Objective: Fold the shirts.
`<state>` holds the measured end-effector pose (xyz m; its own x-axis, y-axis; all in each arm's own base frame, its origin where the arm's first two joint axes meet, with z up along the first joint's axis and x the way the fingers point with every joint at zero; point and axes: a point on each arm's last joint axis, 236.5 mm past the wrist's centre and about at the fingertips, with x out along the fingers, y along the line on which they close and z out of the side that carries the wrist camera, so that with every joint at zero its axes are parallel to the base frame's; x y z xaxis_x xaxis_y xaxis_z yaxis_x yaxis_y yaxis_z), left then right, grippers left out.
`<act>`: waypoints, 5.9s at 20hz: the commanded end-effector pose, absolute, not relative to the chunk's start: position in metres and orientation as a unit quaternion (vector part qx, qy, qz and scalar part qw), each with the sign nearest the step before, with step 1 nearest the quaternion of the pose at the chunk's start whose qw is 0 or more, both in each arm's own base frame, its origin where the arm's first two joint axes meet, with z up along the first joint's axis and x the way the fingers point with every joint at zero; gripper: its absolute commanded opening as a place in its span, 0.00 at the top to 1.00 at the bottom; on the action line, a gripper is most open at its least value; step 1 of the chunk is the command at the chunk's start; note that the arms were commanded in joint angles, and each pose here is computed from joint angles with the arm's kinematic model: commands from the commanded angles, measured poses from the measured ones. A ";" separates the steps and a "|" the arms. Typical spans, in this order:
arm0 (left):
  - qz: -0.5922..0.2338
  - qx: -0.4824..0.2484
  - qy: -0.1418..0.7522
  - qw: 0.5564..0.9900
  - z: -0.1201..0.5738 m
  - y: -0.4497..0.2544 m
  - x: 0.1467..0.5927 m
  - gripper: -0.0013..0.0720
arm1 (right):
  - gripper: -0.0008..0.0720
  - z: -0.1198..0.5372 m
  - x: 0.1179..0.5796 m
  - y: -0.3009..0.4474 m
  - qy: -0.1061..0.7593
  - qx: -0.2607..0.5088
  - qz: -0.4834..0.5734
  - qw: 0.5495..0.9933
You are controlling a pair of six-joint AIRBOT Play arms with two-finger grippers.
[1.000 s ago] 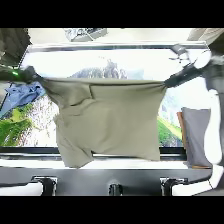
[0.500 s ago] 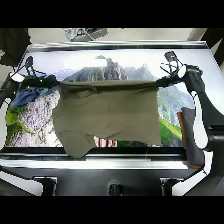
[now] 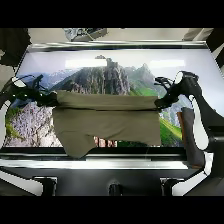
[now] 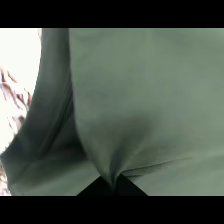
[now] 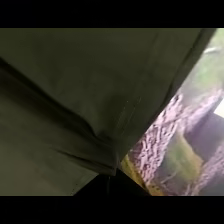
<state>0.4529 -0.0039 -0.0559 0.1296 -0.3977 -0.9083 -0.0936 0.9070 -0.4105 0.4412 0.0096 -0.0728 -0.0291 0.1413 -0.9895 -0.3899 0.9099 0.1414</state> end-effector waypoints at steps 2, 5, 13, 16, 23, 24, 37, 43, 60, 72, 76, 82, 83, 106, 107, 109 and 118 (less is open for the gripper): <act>-0.082 -0.212 0.687 0.690 -0.066 -0.004 0.433 0.80 | 0.85 -0.081 0.426 0.018 0.713 -0.058 0.193 0.671; -0.092 -0.211 0.702 0.674 -0.045 0.005 0.421 0.27 | 0.41 -0.061 0.410 0.010 0.726 -0.074 0.190 0.656; -0.086 -0.247 0.734 0.627 -0.051 0.012 0.300 0.27 | 0.41 -0.025 0.333 -0.033 0.761 -0.024 0.182 0.623; -0.083 -0.257 0.737 0.620 -0.088 -0.012 0.241 0.27 | 0.41 -0.039 0.315 -0.019 0.753 -0.008 0.187 0.631; -0.099 -0.323 0.694 0.636 -0.104 -0.047 0.240 0.37 | 0.38 -0.043 0.301 -0.018 0.757 -0.014 0.192 0.624; -0.098 -0.323 0.691 0.639 -0.105 -0.047 0.243 0.40 | 0.37 -0.047 0.296 -0.017 0.757 -0.013 0.191 0.624; -0.108 -0.302 0.689 0.650 -0.104 -0.055 0.246 0.94 | 0.16 -0.112 0.254 0.032 0.743 0.100 0.185 0.635; -0.122 -0.280 0.667 0.680 -0.088 -0.051 0.260 0.94 | 0.94 -0.110 0.262 0.039 0.734 0.114 0.194 0.641; -0.179 -0.194 0.545 0.796 0.033 -0.041 0.466 0.94 | 0.94 -0.022 0.463 0.010 0.565 0.026 0.186 0.803; -0.144 -0.304 0.620 0.709 -0.048 -0.040 0.507 0.30 | 0.63 -0.077 0.477 0.024 0.604 0.080 0.197 0.768; -0.149 -0.309 0.570 0.746 0.016 -0.016 0.514 0.29 | 0.13 -0.043 0.461 -0.030 0.588 0.100 0.198 0.778; -0.209 -0.250 0.505 0.799 0.116 -0.055 0.497 0.30 | 0.03 -0.079 0.458 0.012 0.579 0.291 0.242 0.722; -0.219 -0.240 0.496 0.805 0.128 -0.064 0.493 0.30 | 0.03 -0.083 0.461 0.021 0.579 0.301 0.243 0.718; -0.316 -0.342 0.590 0.660 -0.042 -0.361 0.401 0.94 | 0.94 0.193 0.350 0.105 0.456 0.109 0.331 0.819; -0.333 -0.346 0.587 0.652 -0.043 -0.374 0.395 0.94 | 0.94 0.201 0.340 0.106 0.452 0.101 0.335 0.821; -0.354 -0.361 0.587 0.633 -0.042 -0.397 0.383 0.94 | 0.94 0.213 0.322 0.110 0.449 0.091 0.341 0.821; -0.429 -0.337 0.583 0.602 -0.029 -0.454 0.363 0.94 | 0.94 0.226 0.346 0.117 0.409 0.129 0.343 0.836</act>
<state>0.3560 -0.4519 -0.0418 -0.0477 -0.8978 -0.4378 0.0697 0.4343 -0.8981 0.3319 0.1111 0.2211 0.4110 0.6467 -0.6425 -0.4722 0.7539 0.4568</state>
